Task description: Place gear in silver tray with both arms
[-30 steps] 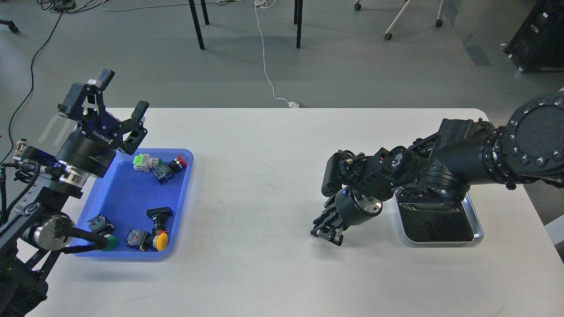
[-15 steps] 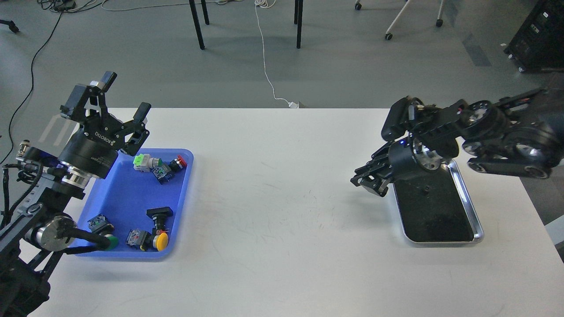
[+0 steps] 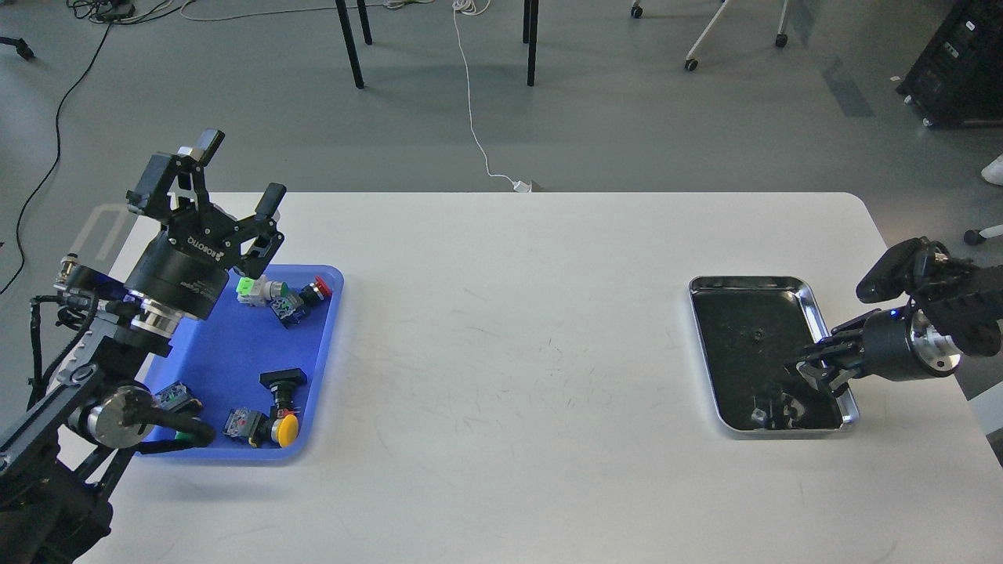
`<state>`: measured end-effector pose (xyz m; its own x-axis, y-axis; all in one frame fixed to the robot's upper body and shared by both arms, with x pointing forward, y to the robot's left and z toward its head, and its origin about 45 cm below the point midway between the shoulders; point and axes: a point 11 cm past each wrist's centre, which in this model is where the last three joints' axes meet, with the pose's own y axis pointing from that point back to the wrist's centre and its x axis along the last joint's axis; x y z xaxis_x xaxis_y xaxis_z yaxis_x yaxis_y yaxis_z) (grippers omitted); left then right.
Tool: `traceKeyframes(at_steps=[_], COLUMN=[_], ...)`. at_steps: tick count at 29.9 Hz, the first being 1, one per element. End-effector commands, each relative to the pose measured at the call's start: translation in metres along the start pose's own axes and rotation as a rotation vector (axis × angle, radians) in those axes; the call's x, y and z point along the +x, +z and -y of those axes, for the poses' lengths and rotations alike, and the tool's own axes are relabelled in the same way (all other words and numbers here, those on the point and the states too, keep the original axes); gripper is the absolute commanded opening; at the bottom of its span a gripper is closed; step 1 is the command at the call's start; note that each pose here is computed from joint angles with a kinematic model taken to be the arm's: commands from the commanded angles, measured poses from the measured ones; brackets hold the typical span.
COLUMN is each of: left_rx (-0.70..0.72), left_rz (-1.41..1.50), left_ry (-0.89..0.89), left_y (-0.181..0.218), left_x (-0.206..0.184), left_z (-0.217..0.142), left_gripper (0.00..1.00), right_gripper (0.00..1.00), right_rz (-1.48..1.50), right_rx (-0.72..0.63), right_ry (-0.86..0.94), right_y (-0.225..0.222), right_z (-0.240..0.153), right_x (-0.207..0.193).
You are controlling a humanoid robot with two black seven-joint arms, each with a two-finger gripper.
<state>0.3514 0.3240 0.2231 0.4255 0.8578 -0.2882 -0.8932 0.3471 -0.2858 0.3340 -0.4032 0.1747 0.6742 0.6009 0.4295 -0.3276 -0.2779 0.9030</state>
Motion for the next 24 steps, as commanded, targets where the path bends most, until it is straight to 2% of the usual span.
traceKeyframes(at_steps=[1,7,8,10,13,14,19,24], left_rx=[0.001,0.001,-0.001,-0.001,-0.001,-0.001,0.0,0.004], left_rz=[-0.002,-0.003,-0.003,-0.003,-0.003,-0.003,-0.007,-0.019], left_ry=[0.0,-0.002,-0.003,-0.004,-0.005,-0.005,-0.008,0.002], left_y=[-0.001,-0.001,-0.001,-0.001,-0.001,-0.001,-0.002,-0.01], left_x=[-0.001,-0.001,-0.002,-0.002,-0.003,-0.003,-0.004,-0.01], left_z=[0.0,0.0,0.0,0.0,0.0,0.0,0.0,0.0], left_gripper=[0.98,0.98,0.98,0.98,0.98,0.98,0.98,0.98], right_gripper=[0.29,0.32,0.36,0.51,0.87,0.94,0.96,0.99], right_rz=[0.001,0.013,0.016,0.021,0.041,0.06,0.306,0.879], right_rx=[0.016,0.044,0.046,0.046,0.048,0.044,0.111,0.282], right_ry=[0.008,0.021,0.019,0.024,0.084,0.123,0.43,0.753], right_y=[-0.006,-0.015,-0.015,-0.015,-0.015,-0.013,-0.02,-0.023], right_z=[0.015,0.024,0.024,0.024,0.021,0.017,-0.005,-0.014], right_x=[0.0,0.0,-0.001,0.0,0.015,0.023,0.088,0.132])
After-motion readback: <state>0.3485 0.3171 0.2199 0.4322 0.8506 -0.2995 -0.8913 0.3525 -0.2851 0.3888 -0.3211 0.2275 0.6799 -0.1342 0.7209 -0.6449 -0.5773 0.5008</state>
